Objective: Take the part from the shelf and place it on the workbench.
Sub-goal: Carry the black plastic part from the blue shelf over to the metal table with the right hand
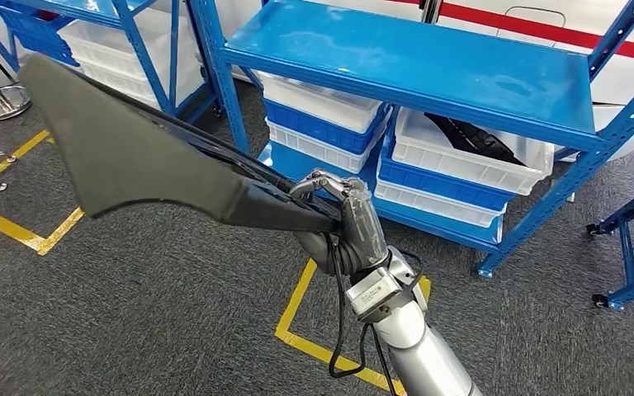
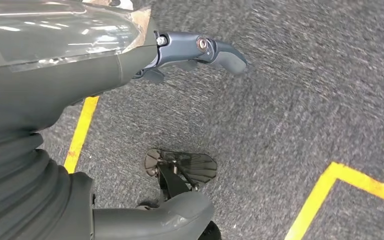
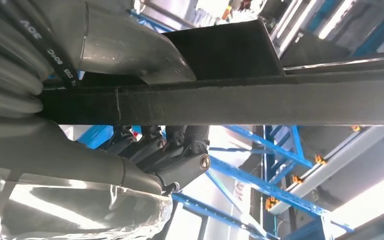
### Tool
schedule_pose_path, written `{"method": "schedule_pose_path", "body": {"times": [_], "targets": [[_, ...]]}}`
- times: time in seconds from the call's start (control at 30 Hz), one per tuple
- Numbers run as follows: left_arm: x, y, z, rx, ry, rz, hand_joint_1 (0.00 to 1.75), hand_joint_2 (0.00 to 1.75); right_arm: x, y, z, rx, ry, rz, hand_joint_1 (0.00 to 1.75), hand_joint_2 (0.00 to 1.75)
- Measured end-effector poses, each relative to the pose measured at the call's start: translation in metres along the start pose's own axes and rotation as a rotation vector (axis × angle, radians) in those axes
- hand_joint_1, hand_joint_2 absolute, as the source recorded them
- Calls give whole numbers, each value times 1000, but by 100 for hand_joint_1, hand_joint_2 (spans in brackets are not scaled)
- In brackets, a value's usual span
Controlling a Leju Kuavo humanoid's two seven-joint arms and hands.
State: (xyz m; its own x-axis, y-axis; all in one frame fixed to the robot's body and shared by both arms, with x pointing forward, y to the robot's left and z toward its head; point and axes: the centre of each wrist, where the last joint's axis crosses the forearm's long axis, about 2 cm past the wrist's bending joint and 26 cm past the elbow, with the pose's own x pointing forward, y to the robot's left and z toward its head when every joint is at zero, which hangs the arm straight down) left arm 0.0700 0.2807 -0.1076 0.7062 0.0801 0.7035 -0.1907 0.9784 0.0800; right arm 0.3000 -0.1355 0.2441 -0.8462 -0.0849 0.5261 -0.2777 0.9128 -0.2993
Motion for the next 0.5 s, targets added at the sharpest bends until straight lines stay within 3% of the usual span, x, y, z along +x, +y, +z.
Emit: {"method": "schedule_pose_path", "body": {"times": [0.5], "targets": [[-2,3,1,-1,-13,-20,0,175,3,-15,26,-71,7,44,175,175]]}}
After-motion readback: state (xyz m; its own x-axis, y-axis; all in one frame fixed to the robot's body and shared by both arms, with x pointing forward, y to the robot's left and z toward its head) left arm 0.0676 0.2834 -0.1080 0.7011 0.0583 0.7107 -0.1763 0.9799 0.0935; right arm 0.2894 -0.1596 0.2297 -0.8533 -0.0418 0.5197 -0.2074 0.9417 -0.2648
